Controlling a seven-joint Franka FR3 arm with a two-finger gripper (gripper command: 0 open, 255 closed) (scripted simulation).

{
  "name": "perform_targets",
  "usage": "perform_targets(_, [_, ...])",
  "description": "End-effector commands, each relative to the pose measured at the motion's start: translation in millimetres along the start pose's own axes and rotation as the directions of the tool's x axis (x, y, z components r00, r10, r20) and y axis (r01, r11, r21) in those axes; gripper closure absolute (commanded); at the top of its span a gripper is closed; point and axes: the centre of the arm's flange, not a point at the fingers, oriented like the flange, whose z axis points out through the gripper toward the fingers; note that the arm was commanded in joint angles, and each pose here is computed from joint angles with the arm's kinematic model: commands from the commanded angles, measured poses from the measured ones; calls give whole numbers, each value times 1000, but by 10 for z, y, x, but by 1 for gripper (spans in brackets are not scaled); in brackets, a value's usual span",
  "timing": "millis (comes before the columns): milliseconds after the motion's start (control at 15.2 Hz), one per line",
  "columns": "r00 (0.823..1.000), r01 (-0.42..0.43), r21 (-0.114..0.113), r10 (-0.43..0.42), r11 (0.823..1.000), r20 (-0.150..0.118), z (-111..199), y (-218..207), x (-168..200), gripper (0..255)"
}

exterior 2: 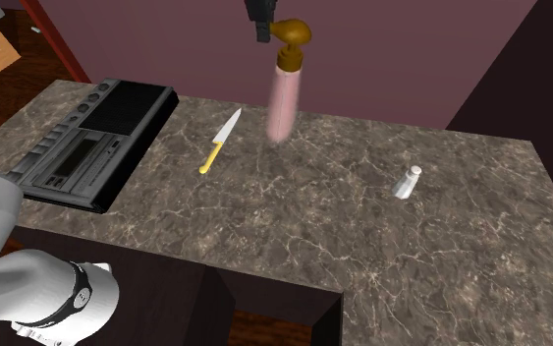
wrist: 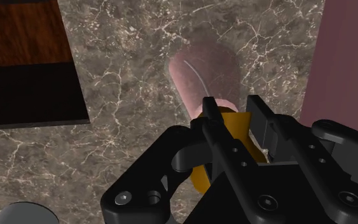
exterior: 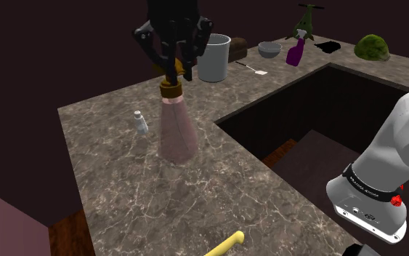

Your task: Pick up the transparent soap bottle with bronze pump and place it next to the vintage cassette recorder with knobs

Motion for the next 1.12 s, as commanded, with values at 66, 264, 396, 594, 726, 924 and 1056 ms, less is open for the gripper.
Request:
perform_targets(66, [1000, -1, 1, 1, 1000, 0, -38, 112, -395, 255])
perform_targets(264, [1000, -1, 1, 1, 1000, 0, -43, 230, -773, 255])
perform_targets(396, [1000, -1, 1, 1, 1000, 0, -47, 308, -1025, 255])
perform_targets(594, [1000, -1, 1, 1, 1000, 0, -52, 426, -1403, 255])
perform_targets(726, [1000, -1, 1, 1, 1000, 0, -55, 505, -1655, 255])
perform_targets(924, [1000, -1, 1, 1, 1000, 0, -60, 623, -2033, 255])
perform_targets(1056, [1000, -1, 1, 1, 1000, 0, -63, 701, -2285, 255])
